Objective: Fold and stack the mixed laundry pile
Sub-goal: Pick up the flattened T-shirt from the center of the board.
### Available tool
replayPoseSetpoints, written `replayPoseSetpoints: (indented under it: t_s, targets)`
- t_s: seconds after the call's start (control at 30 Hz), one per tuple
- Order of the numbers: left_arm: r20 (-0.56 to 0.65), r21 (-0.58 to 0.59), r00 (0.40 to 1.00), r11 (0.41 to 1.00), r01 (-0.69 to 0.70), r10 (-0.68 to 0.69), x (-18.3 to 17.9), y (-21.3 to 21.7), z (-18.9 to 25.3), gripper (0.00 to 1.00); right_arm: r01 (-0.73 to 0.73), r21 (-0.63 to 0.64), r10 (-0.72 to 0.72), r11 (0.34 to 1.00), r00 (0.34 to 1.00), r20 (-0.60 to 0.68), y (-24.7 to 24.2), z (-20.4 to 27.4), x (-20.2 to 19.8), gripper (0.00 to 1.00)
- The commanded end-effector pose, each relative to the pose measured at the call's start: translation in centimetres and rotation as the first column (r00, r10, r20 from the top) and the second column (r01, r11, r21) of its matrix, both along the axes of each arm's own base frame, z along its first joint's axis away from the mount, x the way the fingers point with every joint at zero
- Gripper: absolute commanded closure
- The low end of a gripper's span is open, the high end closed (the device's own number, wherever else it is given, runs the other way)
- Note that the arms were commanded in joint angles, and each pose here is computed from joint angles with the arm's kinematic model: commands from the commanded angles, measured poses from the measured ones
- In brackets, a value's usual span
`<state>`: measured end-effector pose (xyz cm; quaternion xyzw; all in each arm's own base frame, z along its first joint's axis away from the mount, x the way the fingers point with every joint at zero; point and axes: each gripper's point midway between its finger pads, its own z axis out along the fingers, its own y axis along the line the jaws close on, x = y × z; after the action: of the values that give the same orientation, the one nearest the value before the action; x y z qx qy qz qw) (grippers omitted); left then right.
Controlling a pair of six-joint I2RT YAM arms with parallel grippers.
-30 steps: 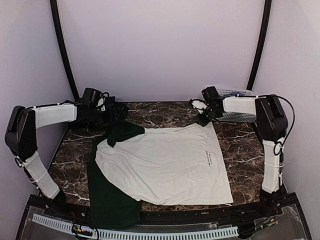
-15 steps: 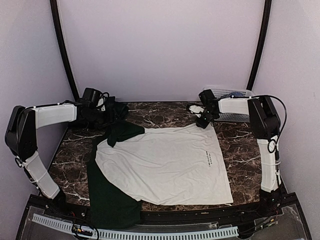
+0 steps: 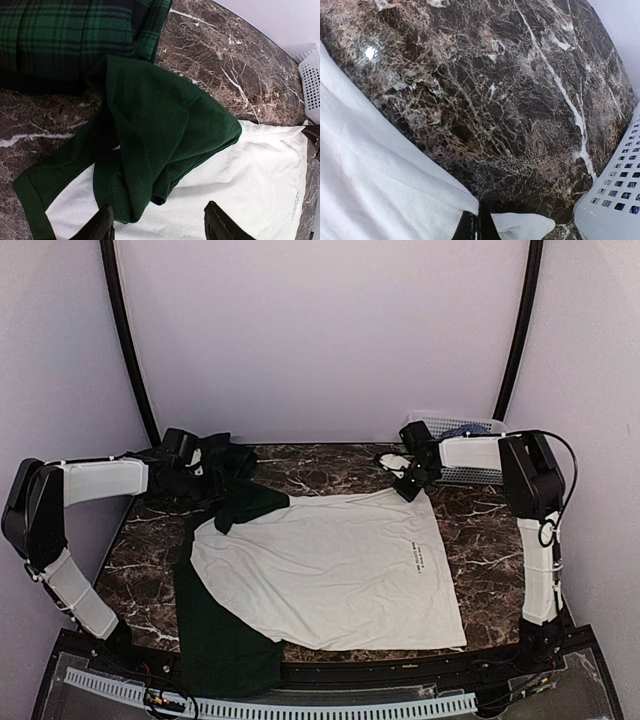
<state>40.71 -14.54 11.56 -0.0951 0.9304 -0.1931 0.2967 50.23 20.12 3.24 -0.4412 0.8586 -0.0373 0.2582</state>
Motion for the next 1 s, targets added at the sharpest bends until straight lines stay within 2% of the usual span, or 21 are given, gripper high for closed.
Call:
replayPoseSetpoints:
  t_s: [0.0,0.13,0.4,0.53,0.63,0.8,0.87,0.97]
  targets:
    - [-0.017,-0.015,1.000,1.000,-0.024,0.023,-0.6,0.3,-1.0,0.39,0.014,0.025,-0.016,1.000,0.997,0.072,0.2,3.1,0.4,1.00]
    - [-0.035,-0.033,0.999,0.999,-0.003,0.001,-0.1,-0.5,-1.9,0.38,0.012,0.042,-0.015,0.999,0.997,0.072,0.5,3.4,0.3,1.00]
    - [-0.114,0.044,0.993,0.999,0.011,-0.006,-0.1,-0.5,-5.0,0.37,0.015,0.032,-0.017,0.999,0.997,0.078,0.3,3.4,0.5,1.00]
    - [-0.136,0.072,0.991,0.997,0.014,-0.004,0.1,-0.6,-6.3,0.40,0.015,0.033,-0.018,0.999,0.997,0.077,0.4,3.5,0.5,1.00]
    - [-0.130,0.076,0.991,0.997,0.019,-0.009,0.4,-0.7,-6.1,0.54,0.016,0.034,-0.019,0.999,0.997,0.080,0.3,3.7,0.5,1.00]
    - [-0.104,0.052,0.994,0.998,0.034,-0.029,0.9,-1.3,-4.1,0.91,0.022,0.034,-0.024,0.999,0.996,0.086,0.3,4.0,0.4,1.00]
    - [-0.081,0.023,0.996,0.999,0.036,-0.034,1.0,-1.6,-2.6,0.99,0.030,0.028,-0.033,0.999,0.995,0.092,0.0,4.2,0.3,1.00]
    - [-0.022,-0.046,0.999,0.998,0.042,-0.043,1.0,-2.4,0.9,1.00,0.044,0.031,-0.046,0.999,0.994,0.096,-0.2,4.5,0.0,1.00]
